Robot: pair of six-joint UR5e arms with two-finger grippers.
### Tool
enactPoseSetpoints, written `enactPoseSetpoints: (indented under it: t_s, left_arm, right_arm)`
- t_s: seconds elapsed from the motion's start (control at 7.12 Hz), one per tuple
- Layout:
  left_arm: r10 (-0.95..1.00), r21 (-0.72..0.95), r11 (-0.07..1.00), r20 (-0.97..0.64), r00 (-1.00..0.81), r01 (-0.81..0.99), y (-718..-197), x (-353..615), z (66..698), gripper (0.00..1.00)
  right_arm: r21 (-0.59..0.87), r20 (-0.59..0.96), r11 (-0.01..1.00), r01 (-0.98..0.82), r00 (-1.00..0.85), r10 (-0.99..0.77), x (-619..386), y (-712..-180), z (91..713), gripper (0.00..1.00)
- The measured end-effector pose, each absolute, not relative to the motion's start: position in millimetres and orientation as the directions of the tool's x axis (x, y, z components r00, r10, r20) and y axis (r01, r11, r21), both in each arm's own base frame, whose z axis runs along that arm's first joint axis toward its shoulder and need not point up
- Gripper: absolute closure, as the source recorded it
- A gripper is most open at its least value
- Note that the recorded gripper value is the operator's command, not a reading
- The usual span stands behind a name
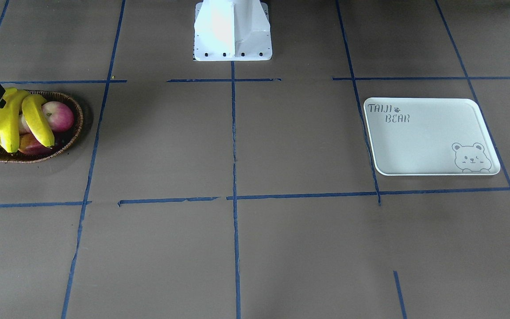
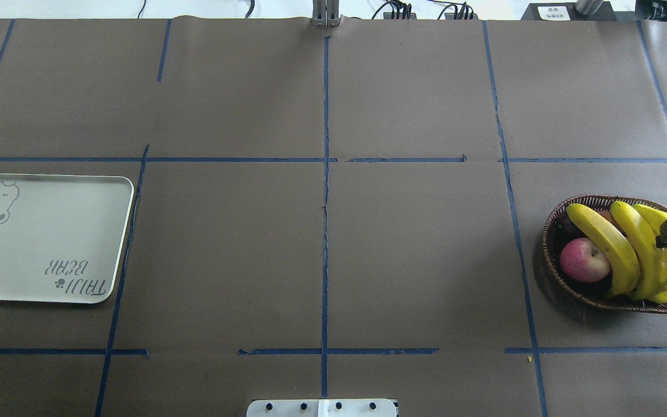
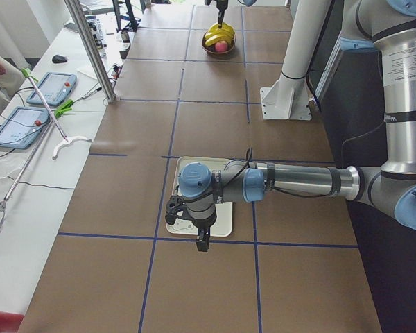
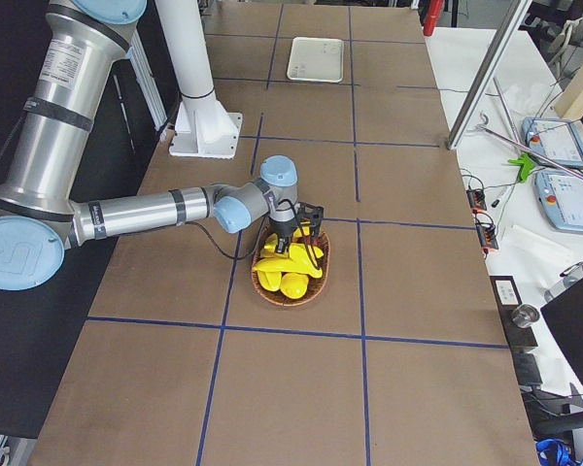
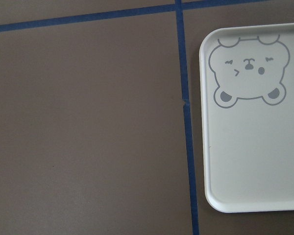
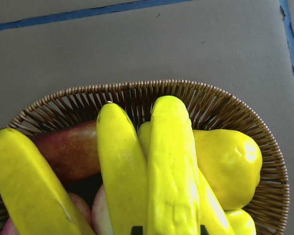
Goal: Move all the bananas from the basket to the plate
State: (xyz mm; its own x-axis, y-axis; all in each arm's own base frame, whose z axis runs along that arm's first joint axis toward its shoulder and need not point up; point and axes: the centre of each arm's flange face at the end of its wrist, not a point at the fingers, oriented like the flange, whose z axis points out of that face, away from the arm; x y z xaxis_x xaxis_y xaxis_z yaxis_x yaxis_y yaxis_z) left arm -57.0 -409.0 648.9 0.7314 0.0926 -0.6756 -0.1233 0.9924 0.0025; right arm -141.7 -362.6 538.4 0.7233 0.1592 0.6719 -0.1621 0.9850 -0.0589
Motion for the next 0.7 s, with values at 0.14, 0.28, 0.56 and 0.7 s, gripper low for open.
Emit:
enactPoseSetpoints:
  t_s: [0.14,0.28,0.56,0.7]
  left_arm:
    - [0.093,0.003,0.992,-0.676,0.731,-0.124,-409,-57,649,0.0]
    - [0.094,0.003,0.992,-0.676,0.731,-0.124,-409,-57,649,0.0]
    - [0.105,0.017,0.992,-0.675,0.73,-0.127,-412,-56,643,0.0]
    - [0.132,0.043,0.989,-0.671,0.729,-0.139,-414,-51,630,0.0]
  right_arm:
    - [-0.051,0.676,0.986,-0.162,0.721,0.153,-141,-363,535,0.95]
    - [-0.036,0.686,0.986,-0.164,0.713,0.143,-140,-363,525,0.98]
    - [0.005,0.712,0.982,-0.187,0.69,0.128,-128,-365,499,1.0]
    - [0.027,0.728,0.98,-0.197,0.676,0.115,-123,-365,483,1.0]
